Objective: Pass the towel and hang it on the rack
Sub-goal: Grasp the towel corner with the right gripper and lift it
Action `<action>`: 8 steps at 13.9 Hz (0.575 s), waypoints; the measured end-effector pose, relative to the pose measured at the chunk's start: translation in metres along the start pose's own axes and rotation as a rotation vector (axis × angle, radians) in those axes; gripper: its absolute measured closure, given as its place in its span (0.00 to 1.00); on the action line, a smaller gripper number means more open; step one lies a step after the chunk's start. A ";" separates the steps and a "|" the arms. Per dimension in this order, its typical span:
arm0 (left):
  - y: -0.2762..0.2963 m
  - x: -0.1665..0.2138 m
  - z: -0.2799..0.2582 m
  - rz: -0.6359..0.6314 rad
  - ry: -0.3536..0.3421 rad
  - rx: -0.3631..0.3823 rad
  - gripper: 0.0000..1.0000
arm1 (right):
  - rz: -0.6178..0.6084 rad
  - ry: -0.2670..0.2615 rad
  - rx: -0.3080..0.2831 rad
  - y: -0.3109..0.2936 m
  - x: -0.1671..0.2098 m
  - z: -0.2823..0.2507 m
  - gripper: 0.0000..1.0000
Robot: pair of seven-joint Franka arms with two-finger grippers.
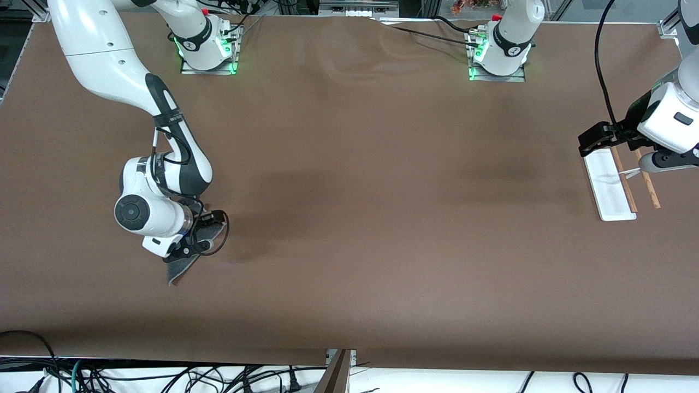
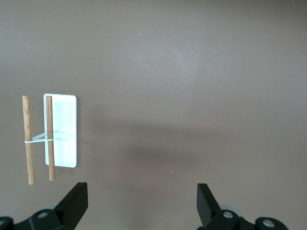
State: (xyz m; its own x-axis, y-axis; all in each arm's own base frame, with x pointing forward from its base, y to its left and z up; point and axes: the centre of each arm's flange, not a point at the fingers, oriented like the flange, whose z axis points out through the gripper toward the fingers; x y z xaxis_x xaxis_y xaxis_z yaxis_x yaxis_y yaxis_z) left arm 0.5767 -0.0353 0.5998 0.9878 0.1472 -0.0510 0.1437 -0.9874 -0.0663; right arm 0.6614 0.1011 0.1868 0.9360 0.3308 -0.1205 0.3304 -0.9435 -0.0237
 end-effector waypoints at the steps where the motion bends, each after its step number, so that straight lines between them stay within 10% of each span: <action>1: 0.000 0.000 0.000 0.000 0.000 0.000 0.00 | -0.003 0.007 -0.001 0.000 -0.002 0.006 0.02; 3: 0.000 0.000 0.000 0.000 0.000 0.000 0.00 | -0.032 0.013 -0.004 0.000 -0.005 0.012 0.11; 8: 0.000 0.000 0.000 -0.001 0.000 0.000 0.00 | -0.046 0.042 -0.014 0.008 -0.001 -0.002 0.70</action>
State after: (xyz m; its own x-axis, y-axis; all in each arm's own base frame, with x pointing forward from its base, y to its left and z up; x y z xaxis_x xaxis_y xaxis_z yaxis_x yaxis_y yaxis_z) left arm 0.5768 -0.0350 0.5998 0.9877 0.1477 -0.0510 0.1443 -0.9873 -0.0663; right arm 0.6630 0.0931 0.1884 0.9242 0.3741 -0.0773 0.3741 -0.9273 -0.0145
